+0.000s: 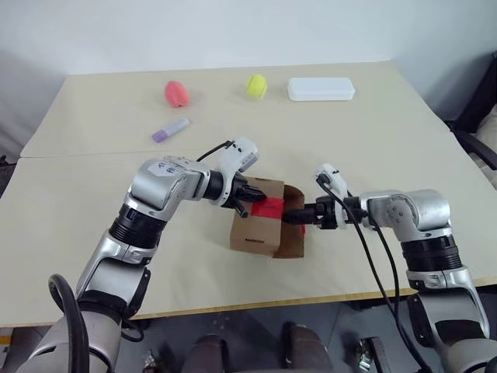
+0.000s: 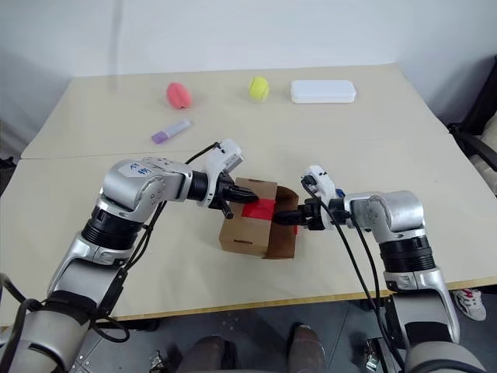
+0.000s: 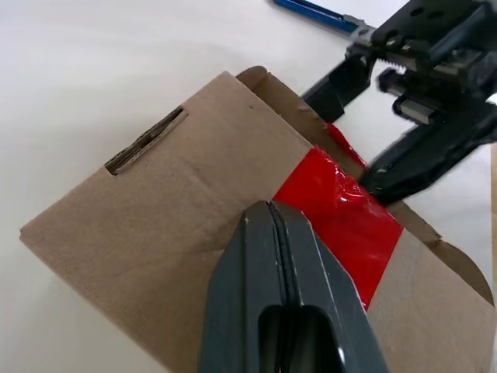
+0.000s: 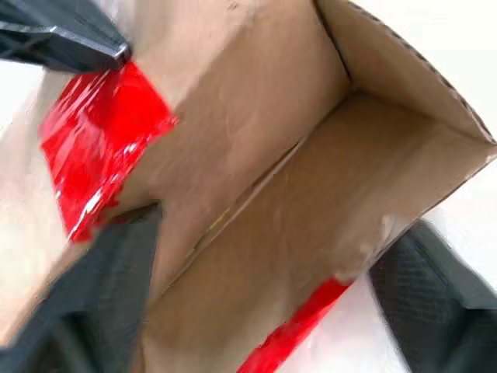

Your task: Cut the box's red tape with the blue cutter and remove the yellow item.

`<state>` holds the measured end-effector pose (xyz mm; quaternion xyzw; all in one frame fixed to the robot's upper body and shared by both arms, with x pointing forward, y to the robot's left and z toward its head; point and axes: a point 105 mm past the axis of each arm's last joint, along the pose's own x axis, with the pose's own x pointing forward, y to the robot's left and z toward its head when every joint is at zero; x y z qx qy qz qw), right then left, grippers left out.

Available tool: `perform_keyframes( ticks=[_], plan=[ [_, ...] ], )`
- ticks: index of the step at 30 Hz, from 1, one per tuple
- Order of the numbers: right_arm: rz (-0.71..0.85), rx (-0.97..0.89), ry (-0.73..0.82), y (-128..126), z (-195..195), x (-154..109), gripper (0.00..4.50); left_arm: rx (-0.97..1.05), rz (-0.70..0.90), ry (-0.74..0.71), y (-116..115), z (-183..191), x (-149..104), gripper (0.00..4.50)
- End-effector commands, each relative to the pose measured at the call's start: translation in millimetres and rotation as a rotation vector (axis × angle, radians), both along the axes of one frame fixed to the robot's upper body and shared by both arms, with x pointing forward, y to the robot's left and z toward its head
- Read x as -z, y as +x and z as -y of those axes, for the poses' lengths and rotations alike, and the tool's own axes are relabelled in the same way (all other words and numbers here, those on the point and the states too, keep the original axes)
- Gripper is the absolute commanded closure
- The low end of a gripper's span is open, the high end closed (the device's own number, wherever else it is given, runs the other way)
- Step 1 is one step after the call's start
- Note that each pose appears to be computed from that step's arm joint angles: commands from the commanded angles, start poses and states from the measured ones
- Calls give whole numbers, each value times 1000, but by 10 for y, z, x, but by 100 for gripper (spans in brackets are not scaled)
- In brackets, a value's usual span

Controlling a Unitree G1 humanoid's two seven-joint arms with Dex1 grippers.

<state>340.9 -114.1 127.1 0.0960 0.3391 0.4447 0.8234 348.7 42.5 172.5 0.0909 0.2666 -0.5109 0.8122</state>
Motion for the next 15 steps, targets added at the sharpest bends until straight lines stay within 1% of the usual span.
perform_keyframes(
  ticks=[1, 2, 8, 9, 12, 15],
  plan=[
    [-24, -1, 32, -12, -62, -46, 196, 16, -17, 23, -47, 47, 97, 450],
    [-32, 11, 33, -9, -47, -49, 235, 17, -16, 23, -52, 48, 99, 450],
    [-76, 116, 60, -24, 51, -137, 437, 18, -16, 18, -79, 54, 124, 450],
    [-78, 130, 58, -34, 60, -149, 444, 18, -17, 17, -86, 56, 130, 450],
    [-68, 171, 38, -60, 81, -208, 444, 20, -18, 15, -99, 58, 140, 450],
    [-15, 212, 19, -43, 117, -351, 444, 22, -19, 13, -104, 57, 144, 450]
  ],
)
